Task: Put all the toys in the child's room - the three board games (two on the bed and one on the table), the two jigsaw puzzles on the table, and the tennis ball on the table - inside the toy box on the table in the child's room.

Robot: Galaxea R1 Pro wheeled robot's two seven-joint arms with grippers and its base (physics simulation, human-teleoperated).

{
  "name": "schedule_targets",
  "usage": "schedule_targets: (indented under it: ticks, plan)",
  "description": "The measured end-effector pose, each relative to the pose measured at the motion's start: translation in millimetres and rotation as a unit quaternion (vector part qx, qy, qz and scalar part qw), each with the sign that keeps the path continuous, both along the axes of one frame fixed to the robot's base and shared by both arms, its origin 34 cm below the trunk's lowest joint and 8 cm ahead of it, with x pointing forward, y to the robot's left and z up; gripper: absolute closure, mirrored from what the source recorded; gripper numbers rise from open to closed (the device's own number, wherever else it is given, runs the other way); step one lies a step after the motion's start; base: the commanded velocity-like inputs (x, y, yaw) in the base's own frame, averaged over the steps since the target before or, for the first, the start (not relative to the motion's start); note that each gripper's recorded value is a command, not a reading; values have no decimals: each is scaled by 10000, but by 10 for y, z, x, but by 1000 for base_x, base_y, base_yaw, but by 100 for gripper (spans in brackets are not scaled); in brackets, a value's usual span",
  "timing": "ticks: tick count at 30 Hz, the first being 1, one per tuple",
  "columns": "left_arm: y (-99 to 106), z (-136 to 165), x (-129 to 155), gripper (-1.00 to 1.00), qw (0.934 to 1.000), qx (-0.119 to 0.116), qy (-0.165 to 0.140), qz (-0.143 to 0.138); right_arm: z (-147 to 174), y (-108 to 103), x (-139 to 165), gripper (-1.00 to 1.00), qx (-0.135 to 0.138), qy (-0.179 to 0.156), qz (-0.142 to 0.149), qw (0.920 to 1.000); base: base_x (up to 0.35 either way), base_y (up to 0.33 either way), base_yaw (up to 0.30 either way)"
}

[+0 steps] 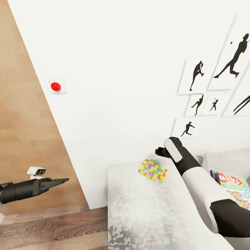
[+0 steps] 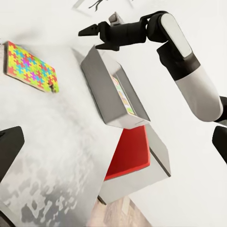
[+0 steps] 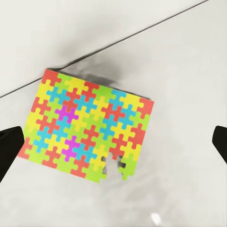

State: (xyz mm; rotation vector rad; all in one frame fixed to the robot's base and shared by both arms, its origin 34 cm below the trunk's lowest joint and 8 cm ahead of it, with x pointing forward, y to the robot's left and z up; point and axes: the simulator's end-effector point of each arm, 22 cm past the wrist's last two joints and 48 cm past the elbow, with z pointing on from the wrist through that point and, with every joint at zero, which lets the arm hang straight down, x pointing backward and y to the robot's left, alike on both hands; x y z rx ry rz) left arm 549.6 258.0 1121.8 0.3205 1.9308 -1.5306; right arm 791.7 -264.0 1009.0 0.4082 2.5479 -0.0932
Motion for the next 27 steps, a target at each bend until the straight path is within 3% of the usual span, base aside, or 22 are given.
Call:
schedule_targets:
  ticks: [5,14,27]
  plan:
    - [-1,-37,9,-100,10000,-1,42,-1,-52,32,0,-100,11,47,36,10000,0,0,0]
    - [7,-102,28,-100,9999,6,114,8,-126,320,6,-100,-323,81,522,9981,0,0,0]
    - [18,-295,54,-100,9994,202,295,34,49,755,145,-100,-229,-271,992,9944,0,0,0]
